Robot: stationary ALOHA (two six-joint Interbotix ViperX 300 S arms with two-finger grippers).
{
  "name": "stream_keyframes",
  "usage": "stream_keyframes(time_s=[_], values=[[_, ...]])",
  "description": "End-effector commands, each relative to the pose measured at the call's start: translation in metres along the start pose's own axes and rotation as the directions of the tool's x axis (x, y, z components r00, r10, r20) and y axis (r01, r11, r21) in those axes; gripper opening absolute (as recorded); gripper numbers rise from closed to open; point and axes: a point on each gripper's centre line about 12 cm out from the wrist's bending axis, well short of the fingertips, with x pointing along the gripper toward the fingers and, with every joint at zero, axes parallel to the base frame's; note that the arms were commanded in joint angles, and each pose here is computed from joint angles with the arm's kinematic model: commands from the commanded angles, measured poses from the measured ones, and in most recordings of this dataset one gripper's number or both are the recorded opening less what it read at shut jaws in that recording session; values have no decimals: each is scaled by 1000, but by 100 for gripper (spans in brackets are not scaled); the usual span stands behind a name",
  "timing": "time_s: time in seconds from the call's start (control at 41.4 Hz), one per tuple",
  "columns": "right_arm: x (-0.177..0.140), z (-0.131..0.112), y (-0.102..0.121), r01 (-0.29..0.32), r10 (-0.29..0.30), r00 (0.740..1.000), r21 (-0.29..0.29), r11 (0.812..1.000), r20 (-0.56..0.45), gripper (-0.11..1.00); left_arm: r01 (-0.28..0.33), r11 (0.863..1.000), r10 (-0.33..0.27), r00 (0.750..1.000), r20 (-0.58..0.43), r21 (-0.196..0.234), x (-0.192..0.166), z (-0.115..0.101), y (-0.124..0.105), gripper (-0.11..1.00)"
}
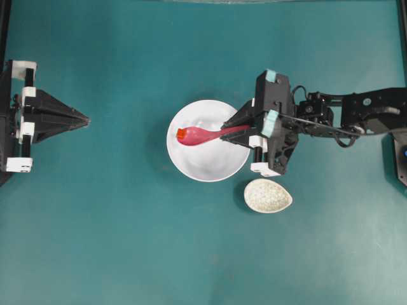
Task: Grip the spoon and scoop the red block from the bowl with right arm.
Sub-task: 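Lift the spoon with the red cube on it, pulling right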
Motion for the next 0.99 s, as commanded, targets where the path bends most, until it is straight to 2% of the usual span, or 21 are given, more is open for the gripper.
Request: stream_keyframes(time_s=[0.0,0.121,0.363,0.58,0.967], values=[[-7,12,5,-8,8,997,1,1000,76,24,-3,1000,3,1000,15,-4,0,6,1,0],[-9,7,7,-8,9,994,-8,1000,110,24,-3,1000,3,1000,0,-4,0,4,1,0],[-17,-21,9,2,3,984,-28,1000,178,24,-6,1000,5,999,-52,-9,0,-2,1,0],[-26,-38,5,17,-11,969,-25,1000,247,24,-4,1000,4,999,-40,-7,-3,0,0,0],[-26,-55,8,17,-4,964,-46,999,266,24,-5,1000,5,999,-34,2,-4,1,1,0]])
